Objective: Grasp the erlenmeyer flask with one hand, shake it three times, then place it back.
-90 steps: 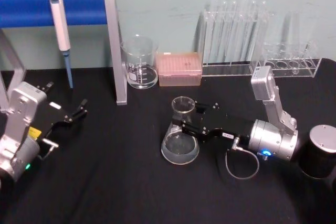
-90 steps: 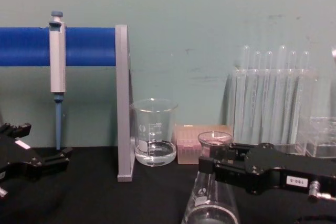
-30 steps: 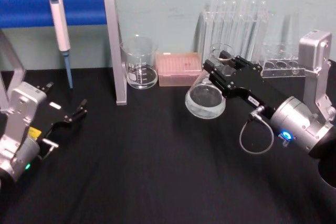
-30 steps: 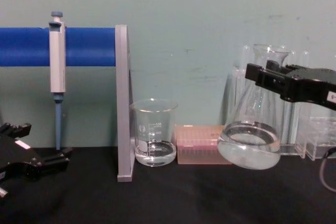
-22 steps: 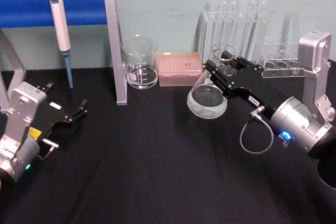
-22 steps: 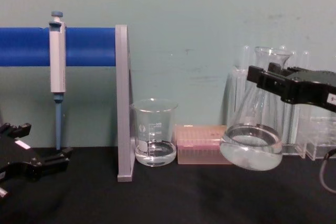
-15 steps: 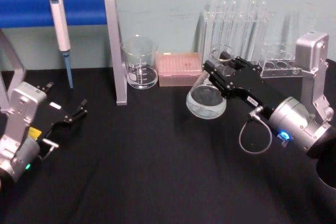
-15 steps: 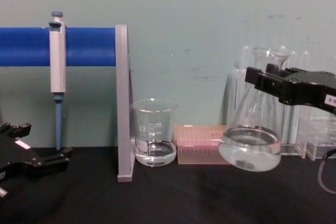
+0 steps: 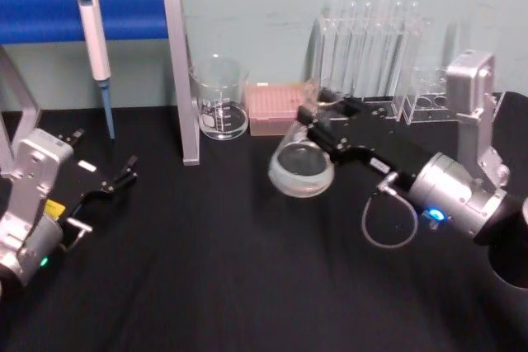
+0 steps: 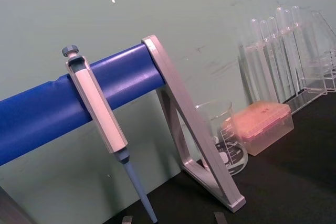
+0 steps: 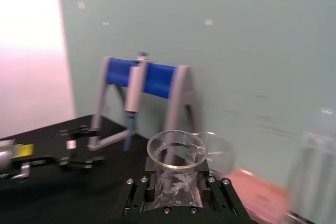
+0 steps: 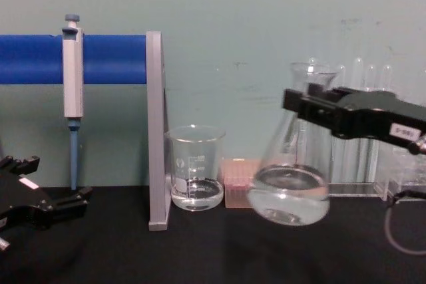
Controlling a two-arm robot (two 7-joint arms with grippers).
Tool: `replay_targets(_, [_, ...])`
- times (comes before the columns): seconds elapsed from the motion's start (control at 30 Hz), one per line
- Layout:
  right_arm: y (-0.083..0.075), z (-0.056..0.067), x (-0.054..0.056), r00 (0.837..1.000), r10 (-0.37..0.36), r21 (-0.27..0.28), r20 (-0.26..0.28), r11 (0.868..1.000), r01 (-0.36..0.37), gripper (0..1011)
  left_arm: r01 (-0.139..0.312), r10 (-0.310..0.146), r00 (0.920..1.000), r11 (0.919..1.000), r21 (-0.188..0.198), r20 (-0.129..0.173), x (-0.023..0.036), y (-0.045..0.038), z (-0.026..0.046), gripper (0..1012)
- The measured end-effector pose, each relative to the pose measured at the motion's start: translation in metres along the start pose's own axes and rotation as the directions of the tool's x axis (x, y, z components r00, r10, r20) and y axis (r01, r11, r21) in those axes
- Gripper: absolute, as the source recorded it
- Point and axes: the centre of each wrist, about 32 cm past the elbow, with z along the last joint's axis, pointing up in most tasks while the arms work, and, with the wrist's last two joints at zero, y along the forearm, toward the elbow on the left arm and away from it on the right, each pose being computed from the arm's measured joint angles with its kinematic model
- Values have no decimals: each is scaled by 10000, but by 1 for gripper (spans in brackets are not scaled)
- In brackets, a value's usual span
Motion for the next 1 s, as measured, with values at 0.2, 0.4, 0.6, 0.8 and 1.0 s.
replay_targets(0.2, [155,5,-49,9865,1636,-9,44,9865,-1636,456,0,0,10000,10000,0,0,0,0,0,1001])
replay_targets(0.4, [289,5,-120,9568,2909,-28,5,9568,-2909,456,0,0,10000,10000,0,0,0,0,0,1001])
replay_targets(0.6, [347,-10,-136,9425,3340,14,-86,9426,-3340,456,0,0,10000,10000,0,-1,0,0,0,1001])
replay_targets(0.8, [329,-31,-133,9534,3014,161,-125,9534,-3012,456,1,-1,10000,10000,0,0,0,0,0,1001])
replay_targets(1.0, [235,-56,-93,9790,2035,292,-75,9787,-2032,456,0,0,10000,10000,0,0,0,0,0,1001])
